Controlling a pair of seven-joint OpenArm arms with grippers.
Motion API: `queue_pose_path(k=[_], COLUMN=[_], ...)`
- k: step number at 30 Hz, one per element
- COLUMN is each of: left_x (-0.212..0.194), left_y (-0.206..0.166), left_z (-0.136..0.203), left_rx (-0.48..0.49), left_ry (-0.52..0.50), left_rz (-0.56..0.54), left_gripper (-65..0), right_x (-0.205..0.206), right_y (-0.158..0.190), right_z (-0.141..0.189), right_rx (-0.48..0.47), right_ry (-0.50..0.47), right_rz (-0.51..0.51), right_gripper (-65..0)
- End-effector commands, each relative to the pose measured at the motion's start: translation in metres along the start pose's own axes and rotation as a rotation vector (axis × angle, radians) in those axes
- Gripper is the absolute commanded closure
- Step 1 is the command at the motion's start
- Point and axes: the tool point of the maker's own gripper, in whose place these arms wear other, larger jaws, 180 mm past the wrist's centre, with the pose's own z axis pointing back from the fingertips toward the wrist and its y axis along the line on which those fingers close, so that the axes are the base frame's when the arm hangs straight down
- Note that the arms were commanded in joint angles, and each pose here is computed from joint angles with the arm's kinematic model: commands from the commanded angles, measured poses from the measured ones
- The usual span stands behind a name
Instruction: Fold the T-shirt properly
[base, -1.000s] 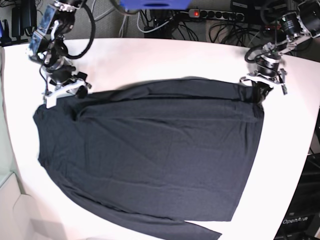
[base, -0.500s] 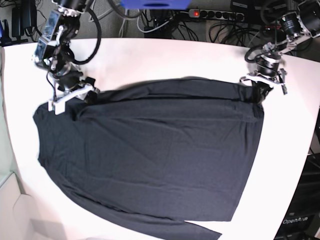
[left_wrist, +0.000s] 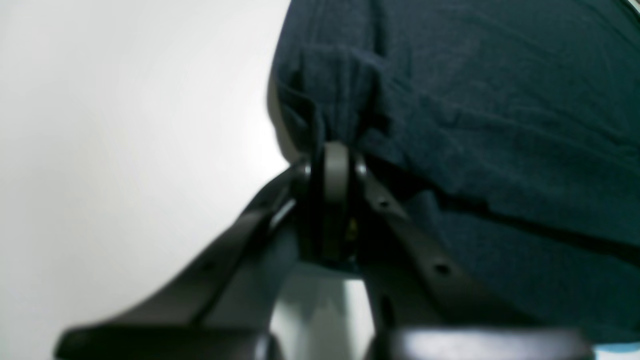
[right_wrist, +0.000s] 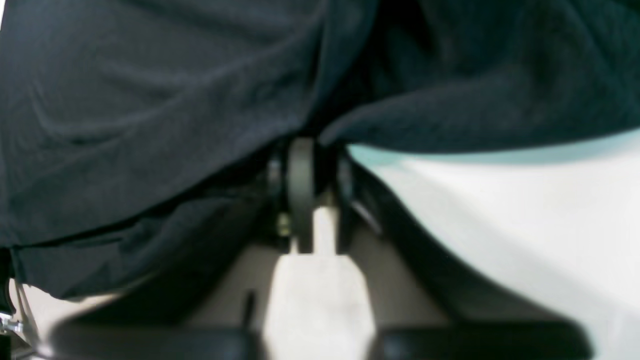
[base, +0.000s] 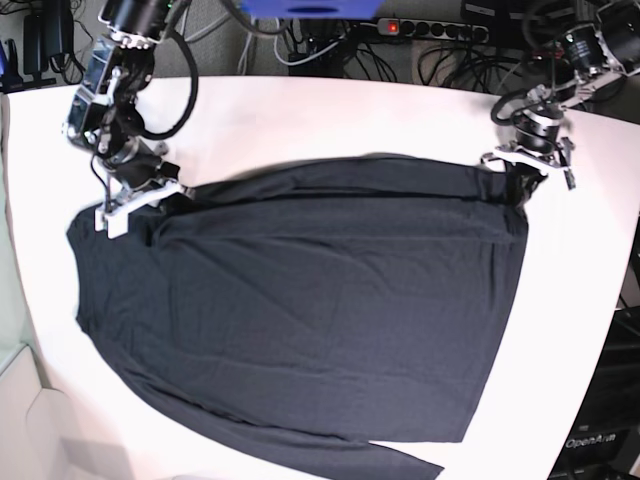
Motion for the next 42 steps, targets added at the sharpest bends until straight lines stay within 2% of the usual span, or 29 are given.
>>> queue_pose_path(k=[1,5,11,17,27,42], left_x=[0.004,0.012,0.041,0.062,0.094,0.127], left_y=[0.012,0.010,0.000,-0.009,-0.021,-0.030], left_z=[0.001,0.001,-0.004,-0.007,-0.018,-0.033], left_rx=[0.026,0.014,-0.024,-0.055,-0.085,-0.102], left_ry=[0.014,0.006,-0.039,-0.073,-0.137,-0.214], left_rz=[-0.014,-0.015,-0.016,-0.017,-0.016,-0.016], left_gripper=[0.0,0.0,0.0,0.0,0.0,0.0], right_x=[-0.002,-0.002,0.023,0.036,0.045,0.091], right_y=[-0.002,-0.003,0.008,0.014,0.014,0.025], right_z=[0.001,0.003,0.026,0.035,0.037,0.038], right_rx=[-0.014,-0.016,-0.020,-0.018,-0.020,-0.005], right_ry=[0.020,0.017,-0.071,-0.107,-0.128,-0.211], right_rz=[0.015,0.018,0.089,0.118,0.135,0.177], right_gripper=[0.0,0.0,0.0,0.0,0.0,0.0])
